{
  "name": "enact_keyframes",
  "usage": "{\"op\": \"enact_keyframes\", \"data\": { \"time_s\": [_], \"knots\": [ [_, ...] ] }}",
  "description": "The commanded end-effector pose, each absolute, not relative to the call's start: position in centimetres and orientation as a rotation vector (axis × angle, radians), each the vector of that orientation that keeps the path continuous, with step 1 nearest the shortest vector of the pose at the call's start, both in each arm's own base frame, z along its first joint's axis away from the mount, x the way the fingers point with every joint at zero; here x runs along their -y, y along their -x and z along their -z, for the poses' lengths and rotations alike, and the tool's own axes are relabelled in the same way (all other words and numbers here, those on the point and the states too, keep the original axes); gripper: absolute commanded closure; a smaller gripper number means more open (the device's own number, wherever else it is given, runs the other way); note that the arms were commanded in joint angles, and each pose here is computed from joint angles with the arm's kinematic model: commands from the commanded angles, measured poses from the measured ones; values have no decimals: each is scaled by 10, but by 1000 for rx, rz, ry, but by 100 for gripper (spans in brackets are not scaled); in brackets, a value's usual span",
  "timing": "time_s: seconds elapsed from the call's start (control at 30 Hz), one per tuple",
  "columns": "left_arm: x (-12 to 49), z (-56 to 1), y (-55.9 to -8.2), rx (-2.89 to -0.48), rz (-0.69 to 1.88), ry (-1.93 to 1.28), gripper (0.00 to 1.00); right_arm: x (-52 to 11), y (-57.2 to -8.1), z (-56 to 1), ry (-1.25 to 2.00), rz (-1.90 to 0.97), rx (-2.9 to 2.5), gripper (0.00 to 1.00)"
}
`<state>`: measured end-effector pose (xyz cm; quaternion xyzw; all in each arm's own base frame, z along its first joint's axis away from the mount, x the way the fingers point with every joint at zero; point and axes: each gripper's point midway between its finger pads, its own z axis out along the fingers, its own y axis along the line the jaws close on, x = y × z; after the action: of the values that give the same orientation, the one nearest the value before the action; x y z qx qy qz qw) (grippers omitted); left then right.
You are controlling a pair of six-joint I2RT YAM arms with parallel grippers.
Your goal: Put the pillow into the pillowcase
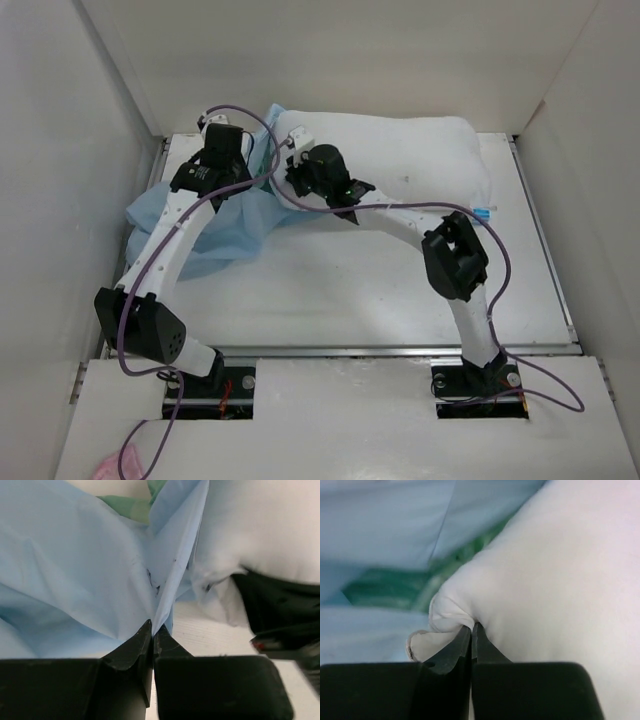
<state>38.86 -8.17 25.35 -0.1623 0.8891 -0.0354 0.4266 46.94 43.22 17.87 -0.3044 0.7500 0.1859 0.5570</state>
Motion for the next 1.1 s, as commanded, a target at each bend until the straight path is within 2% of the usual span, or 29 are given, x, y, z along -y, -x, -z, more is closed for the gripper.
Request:
{"op": "enact_keyframes", "data": {
  "time_s": [0.0, 0.17, 0.27, 0.4, 0.5, 0.53, 0.6, 0.63, 0.67, 0.73, 0.77, 0.8, 0.83, 0.87, 0.9, 0.93, 1.0, 1.03, 1.07],
  "knots": [
    [88, -285, -378, -2166, 172, 333, 100, -427, -503, -300, 417, -702, -1524, 100],
    [111, -301, -371, -2153, 231, 234, 100, -460, -503, -327, 386, -823, -1475, 100],
    [120, -310, -377, -2140, 272, 201, 100, -486, -492, -311, 404, -867, -1500, 100],
    [128, -317, -398, -2135, 279, 211, 100, -532, -440, -269, 496, -917, -1567, 100],
    [131, -327, -409, -2117, 290, 229, 100, -544, -407, -258, 545, -949, -1580, 100],
    [127, -327, -410, -2110, 266, 242, 100, -543, -390, -229, 605, -962, -1645, 100],
    [113, -326, -411, -2098, 185, 296, 100, -531, -362, -241, 617, -1023, -1647, 100],
    [101, -319, -412, -2113, 159, 323, 100, -513, -346, -202, 651, -1003, -1735, 100],
    [95, -307, -408, -2142, 142, 346, 100, -498, -335, -240, 630, -1030, -1655, 100],
    [83, -304, -399, -2135, 117, 401, 100, -475, -320, -241, 640, -1006, -1655, 100],
    [79, -298, -394, -2146, 99, 419, 100, -461, -310, -222, 663, -981, -1700, 97],
    [74, -288, -387, -2164, 74, 449, 99, -447, -304, -228, 665, -950, -1718, 95],
    [70, -291, -379, -2154, 71, 467, 91, -440, -298, -224, 673, -940, -1743, 91],
    [66, -287, -370, -2172, 47, 482, 81, -431, -294, -212, 676, -917, -1784, 80],
    [57, -285, -363, -2165, 5, 525, 61, -421, -286, -211, 686, -904, -1819, 76],
    [51, -285, -356, -2164, -23, 533, 46, -415, -284, -206, 701, -876, -1834, 68],
    [40, -292, -342, -2120, -48, 573, 27, -406, -277, -205, 750, -849, -1846, 54],
    [32, -287, -340, -2112, -74, 593, 6, -399, -272, -208, 766, -835, -1856, 47],
    [30, -286, -339, -2107, -62, 598, 0, -395, -271, -210, 801, -809, -1844, 33]
  ]
}}
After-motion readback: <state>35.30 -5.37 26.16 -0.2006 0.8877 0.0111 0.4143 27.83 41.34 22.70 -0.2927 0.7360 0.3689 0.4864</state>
